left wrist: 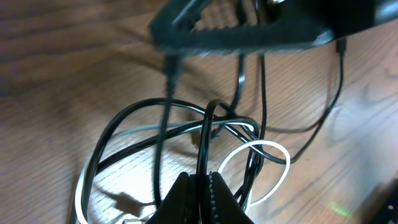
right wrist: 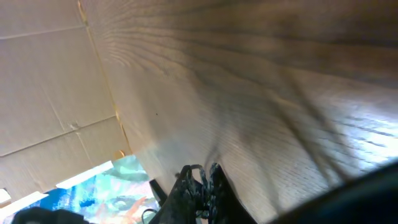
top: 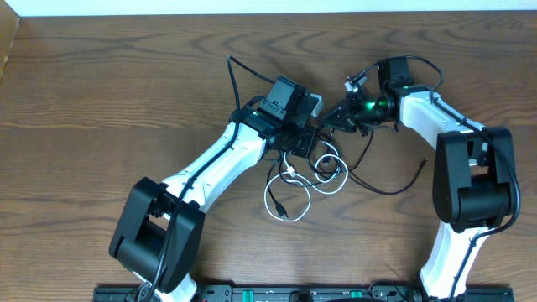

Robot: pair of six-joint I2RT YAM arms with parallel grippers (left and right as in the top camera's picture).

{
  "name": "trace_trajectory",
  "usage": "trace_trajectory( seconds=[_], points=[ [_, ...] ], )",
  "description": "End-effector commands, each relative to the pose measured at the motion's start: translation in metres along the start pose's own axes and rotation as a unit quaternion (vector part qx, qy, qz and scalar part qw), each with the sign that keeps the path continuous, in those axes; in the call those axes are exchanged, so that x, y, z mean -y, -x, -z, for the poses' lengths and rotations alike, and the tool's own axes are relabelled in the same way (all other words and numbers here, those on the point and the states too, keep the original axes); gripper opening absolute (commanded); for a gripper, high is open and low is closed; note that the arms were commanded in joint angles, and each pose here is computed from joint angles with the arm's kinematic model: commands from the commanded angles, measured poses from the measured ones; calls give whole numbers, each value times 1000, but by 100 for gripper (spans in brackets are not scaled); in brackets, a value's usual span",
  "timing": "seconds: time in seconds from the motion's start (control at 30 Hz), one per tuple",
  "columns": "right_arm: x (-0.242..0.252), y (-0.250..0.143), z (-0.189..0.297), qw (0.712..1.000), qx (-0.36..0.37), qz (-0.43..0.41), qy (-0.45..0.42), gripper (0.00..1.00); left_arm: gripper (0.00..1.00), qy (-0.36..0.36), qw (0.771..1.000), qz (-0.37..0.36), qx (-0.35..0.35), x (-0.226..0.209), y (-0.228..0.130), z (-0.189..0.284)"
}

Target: Untangle cables

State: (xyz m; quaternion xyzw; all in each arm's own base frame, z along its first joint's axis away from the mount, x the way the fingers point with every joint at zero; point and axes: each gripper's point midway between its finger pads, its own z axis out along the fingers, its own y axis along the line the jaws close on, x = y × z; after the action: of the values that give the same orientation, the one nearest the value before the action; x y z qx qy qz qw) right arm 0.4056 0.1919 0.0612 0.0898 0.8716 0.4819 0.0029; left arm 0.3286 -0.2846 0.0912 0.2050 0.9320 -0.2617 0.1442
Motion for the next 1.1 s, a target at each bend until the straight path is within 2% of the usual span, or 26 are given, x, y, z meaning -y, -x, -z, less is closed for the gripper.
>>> trace_trajectory(
  seconds=[0.0, 0.33, 0.47, 0.63, 0.87, 1.07],
  points=[
    [-8, 6, 22, 999, 11, 29, 34, 1, 7, 20, 1000, 3, -9, -10, -6, -4],
    [-19, 12, 61, 990, 17, 63, 128, 1, 7, 23, 1000, 2, -9, -11, -6, -4],
    [-14, 15, 73, 989, 26, 53, 135, 1, 7, 58, 998, 3, -4, -24, -5, -3],
    [-30, 9, 86, 977, 16, 81, 198, 1, 8, 86, 996, 5, -7, -36, -10, -5],
    [-28, 9, 80, 980, 14, 79, 182, 1, 8, 83, 996, 6, -10, -41, -17, -18],
    [-15, 9, 55, 993, 12, 45, 110, 1, 8, 56, 998, 4, 9, -33, -7, -24]
  ],
)
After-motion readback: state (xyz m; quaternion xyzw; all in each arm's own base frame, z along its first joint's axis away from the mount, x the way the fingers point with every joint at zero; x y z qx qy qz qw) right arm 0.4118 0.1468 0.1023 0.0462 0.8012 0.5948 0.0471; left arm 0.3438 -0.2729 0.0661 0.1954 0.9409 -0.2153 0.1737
